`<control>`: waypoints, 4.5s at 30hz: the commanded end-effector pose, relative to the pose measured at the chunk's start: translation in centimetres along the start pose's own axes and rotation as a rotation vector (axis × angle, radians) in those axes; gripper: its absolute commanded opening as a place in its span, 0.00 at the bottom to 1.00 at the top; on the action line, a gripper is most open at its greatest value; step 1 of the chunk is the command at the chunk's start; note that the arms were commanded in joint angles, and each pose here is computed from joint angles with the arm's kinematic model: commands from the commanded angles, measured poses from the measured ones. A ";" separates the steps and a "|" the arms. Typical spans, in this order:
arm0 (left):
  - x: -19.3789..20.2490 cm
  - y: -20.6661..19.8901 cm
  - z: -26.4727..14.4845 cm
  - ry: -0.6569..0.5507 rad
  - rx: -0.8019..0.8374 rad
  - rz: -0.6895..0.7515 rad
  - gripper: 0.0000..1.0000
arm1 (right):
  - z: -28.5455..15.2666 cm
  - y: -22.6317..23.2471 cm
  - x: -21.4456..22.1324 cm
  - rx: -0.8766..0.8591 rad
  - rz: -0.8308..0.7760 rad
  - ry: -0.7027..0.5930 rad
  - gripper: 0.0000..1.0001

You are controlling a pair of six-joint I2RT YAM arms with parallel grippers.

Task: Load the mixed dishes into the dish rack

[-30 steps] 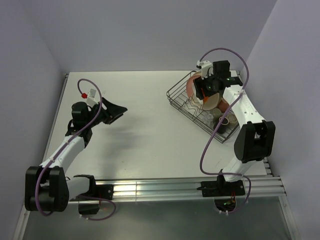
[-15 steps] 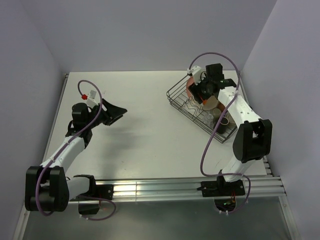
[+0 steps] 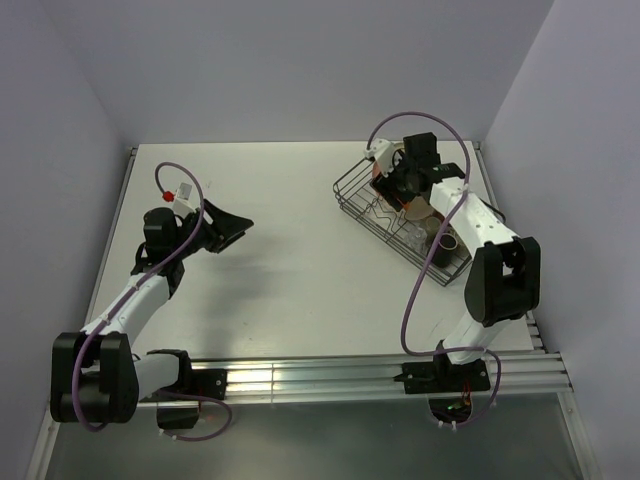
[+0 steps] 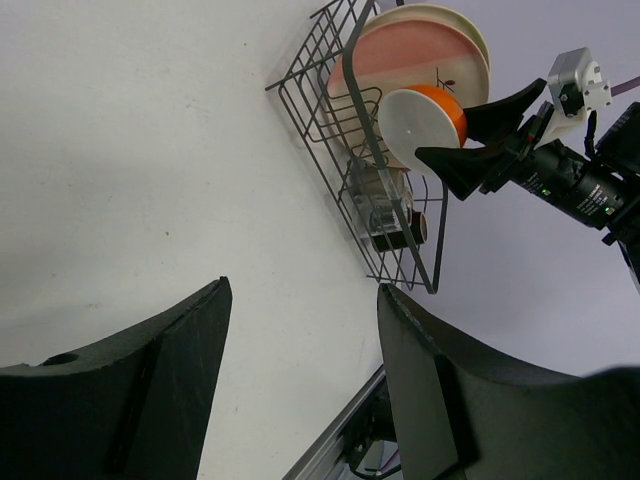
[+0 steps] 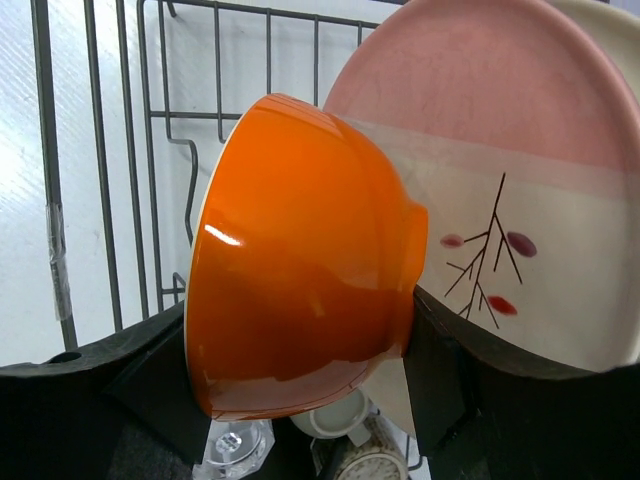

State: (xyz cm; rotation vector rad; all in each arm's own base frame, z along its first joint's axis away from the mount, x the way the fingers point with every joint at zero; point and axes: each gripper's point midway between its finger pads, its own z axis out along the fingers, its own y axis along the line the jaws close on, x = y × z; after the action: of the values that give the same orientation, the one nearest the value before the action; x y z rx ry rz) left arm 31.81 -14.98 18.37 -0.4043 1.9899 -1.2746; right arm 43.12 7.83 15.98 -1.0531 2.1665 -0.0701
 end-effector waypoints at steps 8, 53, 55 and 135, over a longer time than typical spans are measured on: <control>-0.7 -1.1 -0.2 -0.022 0.043 0.051 0.66 | -1.0 -2.8 -1.2 0.123 -0.082 -0.030 0.17; -0.4 -0.3 -1.0 -0.037 0.030 0.046 0.66 | 1.3 2.2 0.1 0.096 -0.041 0.040 0.87; -0.5 -0.3 -1.0 -0.038 0.030 0.045 0.66 | 0.9 2.3 -0.3 0.094 -0.034 0.031 0.98; -6.4 -1.6 -11.1 -0.474 -0.348 0.479 0.99 | -20.1 -5.4 3.5 0.708 0.824 -0.495 1.00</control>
State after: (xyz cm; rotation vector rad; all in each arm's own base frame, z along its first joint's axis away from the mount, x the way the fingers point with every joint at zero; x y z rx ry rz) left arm 27.57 -5.00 23.84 -0.3481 1.7932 -0.5043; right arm 32.59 -2.51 29.12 0.1906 1.8053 -0.1469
